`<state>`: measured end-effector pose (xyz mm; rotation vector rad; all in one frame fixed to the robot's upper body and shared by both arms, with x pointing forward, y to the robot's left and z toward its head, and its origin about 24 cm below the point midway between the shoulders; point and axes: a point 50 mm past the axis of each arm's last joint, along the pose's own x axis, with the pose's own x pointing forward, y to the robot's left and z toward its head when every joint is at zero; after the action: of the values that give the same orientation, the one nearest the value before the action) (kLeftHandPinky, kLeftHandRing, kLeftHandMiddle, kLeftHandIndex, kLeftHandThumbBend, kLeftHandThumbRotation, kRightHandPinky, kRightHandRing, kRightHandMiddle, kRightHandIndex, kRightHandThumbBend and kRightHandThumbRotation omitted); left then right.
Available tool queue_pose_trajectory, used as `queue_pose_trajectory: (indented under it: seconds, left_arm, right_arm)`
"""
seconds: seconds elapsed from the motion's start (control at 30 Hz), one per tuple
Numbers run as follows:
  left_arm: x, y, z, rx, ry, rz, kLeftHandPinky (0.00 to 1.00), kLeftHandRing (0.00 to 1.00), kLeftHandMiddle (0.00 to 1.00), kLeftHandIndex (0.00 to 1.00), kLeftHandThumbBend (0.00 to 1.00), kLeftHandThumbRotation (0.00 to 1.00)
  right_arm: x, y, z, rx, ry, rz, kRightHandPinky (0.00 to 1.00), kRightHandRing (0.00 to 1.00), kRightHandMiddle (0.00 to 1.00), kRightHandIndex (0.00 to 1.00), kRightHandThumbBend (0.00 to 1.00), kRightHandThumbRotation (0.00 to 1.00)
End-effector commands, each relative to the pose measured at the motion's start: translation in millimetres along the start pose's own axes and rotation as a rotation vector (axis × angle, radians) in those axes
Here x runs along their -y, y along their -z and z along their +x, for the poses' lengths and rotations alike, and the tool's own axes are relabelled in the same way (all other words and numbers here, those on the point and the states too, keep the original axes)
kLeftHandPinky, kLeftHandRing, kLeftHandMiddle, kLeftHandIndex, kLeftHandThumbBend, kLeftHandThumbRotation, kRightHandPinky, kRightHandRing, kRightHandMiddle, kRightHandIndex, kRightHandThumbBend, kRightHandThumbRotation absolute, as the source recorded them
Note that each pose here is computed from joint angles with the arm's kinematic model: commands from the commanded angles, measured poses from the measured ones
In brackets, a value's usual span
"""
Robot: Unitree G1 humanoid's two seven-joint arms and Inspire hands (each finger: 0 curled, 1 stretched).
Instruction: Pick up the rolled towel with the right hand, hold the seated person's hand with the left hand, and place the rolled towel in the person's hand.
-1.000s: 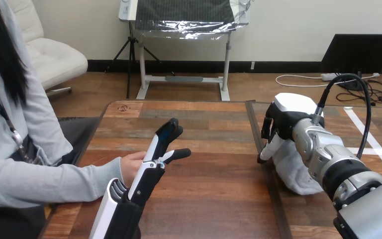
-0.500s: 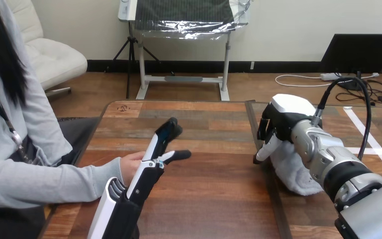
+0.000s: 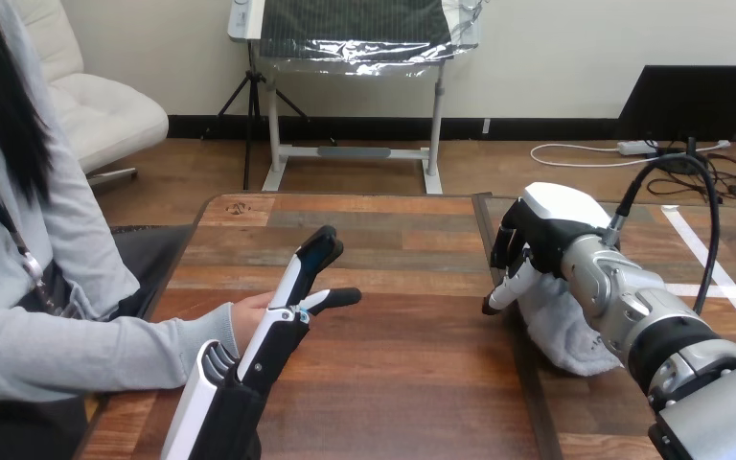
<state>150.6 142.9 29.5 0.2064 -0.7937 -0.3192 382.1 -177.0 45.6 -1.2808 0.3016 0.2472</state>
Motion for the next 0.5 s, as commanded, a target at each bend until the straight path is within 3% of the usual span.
queue_pose_trajectory:
  seconds: [0.0,0.23,0.47]
  left_arm:
    - [-1.5,-1.3,16.3,0.098,-0.012,0.007,0.79,0.94,1.0,0.97,1.0,0.69]
    - [-1.7,-0.5,16.7,0.096,-0.009,0.0,0.8,0.95,1.0,0.97,1.0,0.66]
    - [-2.5,0.1,17.4,0.106,-0.008,0.006,0.8,0.95,1.0,0.97,1.0,0.67]
  right_arm:
    - [5.3,5.1,-1.0,0.009,0.038,0.031,0.59,0.64,0.64,0.52,0.89,0.05]
    - [10.5,5.3,-1.5,0.037,0.075,0.069,0.47,0.53,0.58,0.56,0.91,0.12]
    - [16.8,6.5,-2.1,0.051,0.12,0.08,0.46,0.53,0.58,0.62,0.93,0.21]
